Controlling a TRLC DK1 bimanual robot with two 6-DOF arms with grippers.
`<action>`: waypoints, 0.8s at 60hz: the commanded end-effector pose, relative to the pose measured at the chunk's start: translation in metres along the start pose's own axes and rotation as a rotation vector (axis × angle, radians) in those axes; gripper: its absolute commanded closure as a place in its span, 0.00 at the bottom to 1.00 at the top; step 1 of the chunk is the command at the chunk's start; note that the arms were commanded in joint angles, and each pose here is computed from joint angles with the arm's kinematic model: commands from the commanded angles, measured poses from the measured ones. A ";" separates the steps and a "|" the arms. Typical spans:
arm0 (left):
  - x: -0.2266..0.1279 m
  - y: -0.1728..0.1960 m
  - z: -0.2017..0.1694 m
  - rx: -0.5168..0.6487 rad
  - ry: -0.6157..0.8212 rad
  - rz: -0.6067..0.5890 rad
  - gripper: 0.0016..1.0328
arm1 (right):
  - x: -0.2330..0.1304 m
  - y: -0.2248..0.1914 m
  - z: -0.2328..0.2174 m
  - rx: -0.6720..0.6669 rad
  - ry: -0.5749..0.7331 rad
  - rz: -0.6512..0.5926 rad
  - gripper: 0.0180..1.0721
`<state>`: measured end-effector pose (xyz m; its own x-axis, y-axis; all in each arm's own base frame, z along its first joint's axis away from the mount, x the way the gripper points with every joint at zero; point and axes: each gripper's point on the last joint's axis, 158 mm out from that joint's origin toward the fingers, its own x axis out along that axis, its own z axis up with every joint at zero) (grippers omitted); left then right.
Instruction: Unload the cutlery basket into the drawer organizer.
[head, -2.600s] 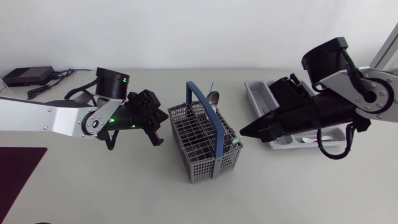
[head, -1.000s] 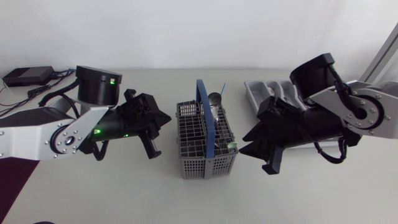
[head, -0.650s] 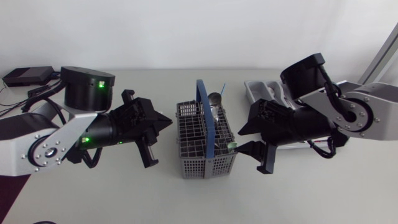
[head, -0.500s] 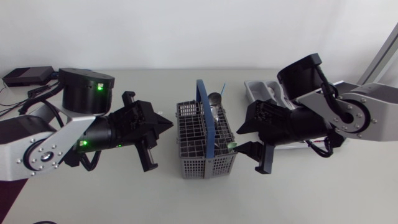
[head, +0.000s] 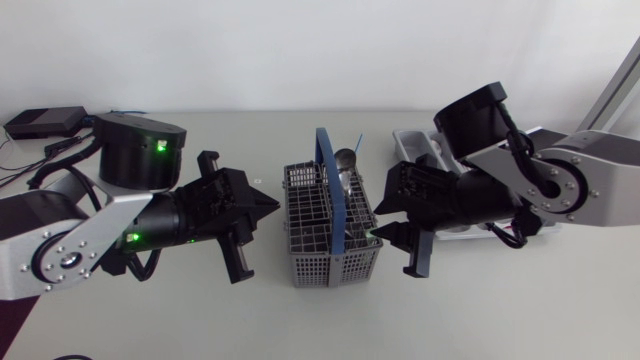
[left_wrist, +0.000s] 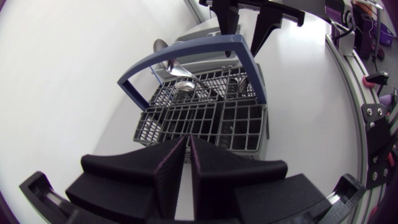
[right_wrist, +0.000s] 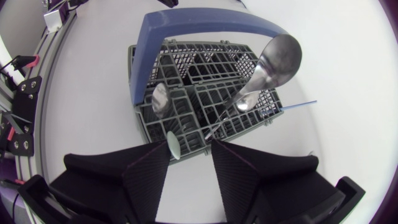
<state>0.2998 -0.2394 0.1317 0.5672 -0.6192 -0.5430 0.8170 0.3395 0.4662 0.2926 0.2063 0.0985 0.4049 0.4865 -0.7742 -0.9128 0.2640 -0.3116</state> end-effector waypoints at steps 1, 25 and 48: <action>-0.004 -0.005 0.000 0.022 -0.002 -0.006 0.80 | 0.002 -0.003 0.005 -0.033 0.001 -0.006 0.55; -0.038 -0.015 0.076 0.104 -0.071 -0.033 0.80 | -0.022 0.000 0.005 -0.013 -0.017 -0.040 0.40; 0.006 -0.078 0.109 0.243 -0.012 -0.188 0.80 | -0.053 0.012 -0.035 0.083 -0.032 -0.109 0.33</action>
<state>0.2265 -0.3355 0.1750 0.4234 -0.6728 -0.6067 0.8545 0.0742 0.5142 0.2695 0.1616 0.1287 0.5217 0.4833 -0.7030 -0.8495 0.3702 -0.3759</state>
